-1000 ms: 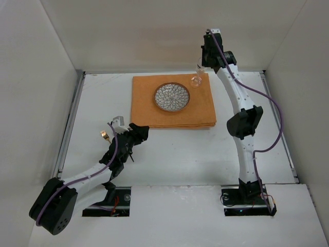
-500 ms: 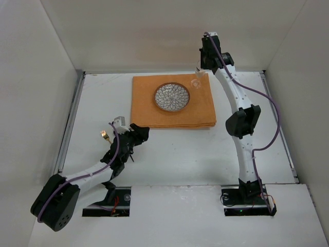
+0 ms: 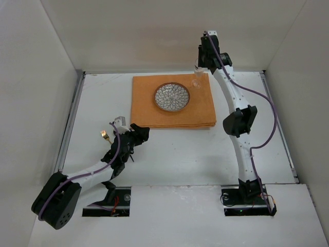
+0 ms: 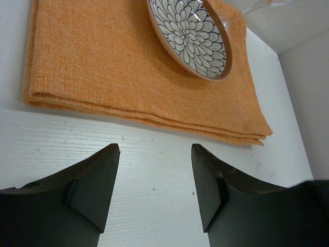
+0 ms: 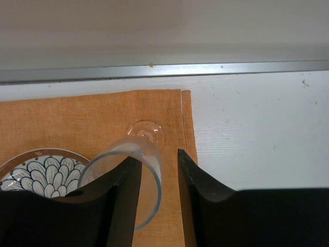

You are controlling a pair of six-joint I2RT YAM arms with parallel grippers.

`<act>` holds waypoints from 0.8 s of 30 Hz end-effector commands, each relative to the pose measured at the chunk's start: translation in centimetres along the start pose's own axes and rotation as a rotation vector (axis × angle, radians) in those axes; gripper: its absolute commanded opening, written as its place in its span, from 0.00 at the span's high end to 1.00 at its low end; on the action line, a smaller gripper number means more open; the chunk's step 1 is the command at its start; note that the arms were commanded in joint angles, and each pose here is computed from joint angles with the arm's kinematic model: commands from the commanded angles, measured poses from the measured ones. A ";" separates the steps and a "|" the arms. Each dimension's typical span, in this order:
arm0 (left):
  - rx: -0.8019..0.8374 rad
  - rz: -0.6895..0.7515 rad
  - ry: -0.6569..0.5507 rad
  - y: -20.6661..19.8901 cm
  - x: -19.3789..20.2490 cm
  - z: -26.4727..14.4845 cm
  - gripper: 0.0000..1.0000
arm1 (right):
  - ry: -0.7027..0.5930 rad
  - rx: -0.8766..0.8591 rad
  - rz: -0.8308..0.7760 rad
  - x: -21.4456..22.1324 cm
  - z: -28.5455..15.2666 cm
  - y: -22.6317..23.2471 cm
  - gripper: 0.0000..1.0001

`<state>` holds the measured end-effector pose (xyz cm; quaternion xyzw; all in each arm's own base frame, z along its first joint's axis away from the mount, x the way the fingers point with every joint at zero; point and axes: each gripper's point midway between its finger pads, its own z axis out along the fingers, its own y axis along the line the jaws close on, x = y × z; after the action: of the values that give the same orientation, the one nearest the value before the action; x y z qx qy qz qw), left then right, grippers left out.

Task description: Set the dinner table for one person

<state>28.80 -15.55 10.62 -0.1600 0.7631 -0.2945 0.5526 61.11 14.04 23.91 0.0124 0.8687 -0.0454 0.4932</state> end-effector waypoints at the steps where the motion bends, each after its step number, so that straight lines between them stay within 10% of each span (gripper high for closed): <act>1: 0.048 -0.026 -0.071 -1.7 -2.1 0.4 0.44 | -0.084 0.007 0.047 -3.1 -1.7 -0.4 0.60; 24: 0.018 0.003 -0.083 -1.3 -2.2 0.6 0.44 | -0.257 -0.054 0.142 -10.1 -8.1 -1.9 0.45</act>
<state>28.94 -15.23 10.47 -0.1654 0.7630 -0.2860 0.5556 61.28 13.40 27.75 0.0416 0.8461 -0.0242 0.5308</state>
